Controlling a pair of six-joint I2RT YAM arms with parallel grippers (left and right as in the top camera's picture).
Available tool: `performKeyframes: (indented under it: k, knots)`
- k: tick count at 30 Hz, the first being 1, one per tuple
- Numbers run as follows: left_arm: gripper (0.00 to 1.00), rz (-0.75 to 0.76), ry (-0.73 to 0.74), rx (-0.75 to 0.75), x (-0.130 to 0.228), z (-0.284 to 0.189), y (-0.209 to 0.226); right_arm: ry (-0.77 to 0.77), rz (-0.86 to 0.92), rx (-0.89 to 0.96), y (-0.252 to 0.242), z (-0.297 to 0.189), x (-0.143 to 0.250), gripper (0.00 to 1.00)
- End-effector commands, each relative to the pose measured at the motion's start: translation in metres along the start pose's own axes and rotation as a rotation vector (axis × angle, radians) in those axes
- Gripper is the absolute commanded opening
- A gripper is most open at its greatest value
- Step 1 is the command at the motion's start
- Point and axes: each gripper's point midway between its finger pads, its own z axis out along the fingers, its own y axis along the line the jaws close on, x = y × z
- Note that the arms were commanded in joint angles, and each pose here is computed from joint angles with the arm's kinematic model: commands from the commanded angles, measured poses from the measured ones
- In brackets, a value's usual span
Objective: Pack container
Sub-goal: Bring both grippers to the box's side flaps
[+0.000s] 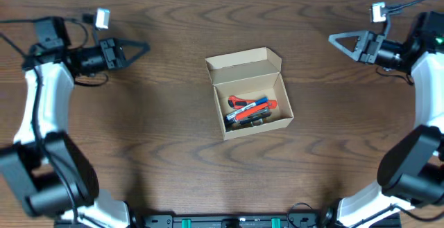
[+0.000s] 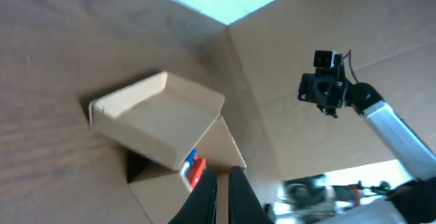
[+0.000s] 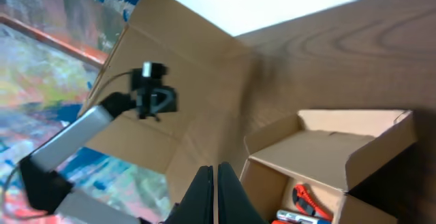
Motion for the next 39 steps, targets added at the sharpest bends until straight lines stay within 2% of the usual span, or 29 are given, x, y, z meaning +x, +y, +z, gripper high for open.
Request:
performKeyframes:
  k: [1,8,15,26,39]
  knots:
    - [0.06,-0.078,0.010,0.066,0.007,0.006,0.022,0.014,0.040,-0.044,-0.011,0.009,0.004,0.01]
    - [0.06,-0.228,0.042,0.078,0.025,0.020,0.073,0.047,0.157,-0.055,-0.047,0.023,0.017,0.01]
    - [0.06,-0.319,0.077,0.113,0.044,0.036,0.099,0.090,0.276,-0.071,-0.095,0.042,0.039,0.01]
    - [0.06,-0.199,0.159,0.213,0.062,0.078,0.090,0.091,0.342,-0.140,-0.138,0.059,0.057,0.01]
    - [0.06,-0.155,0.222,0.197,0.076,0.101,0.086,0.088,0.324,-0.144,-0.163,0.063,0.065,0.01]
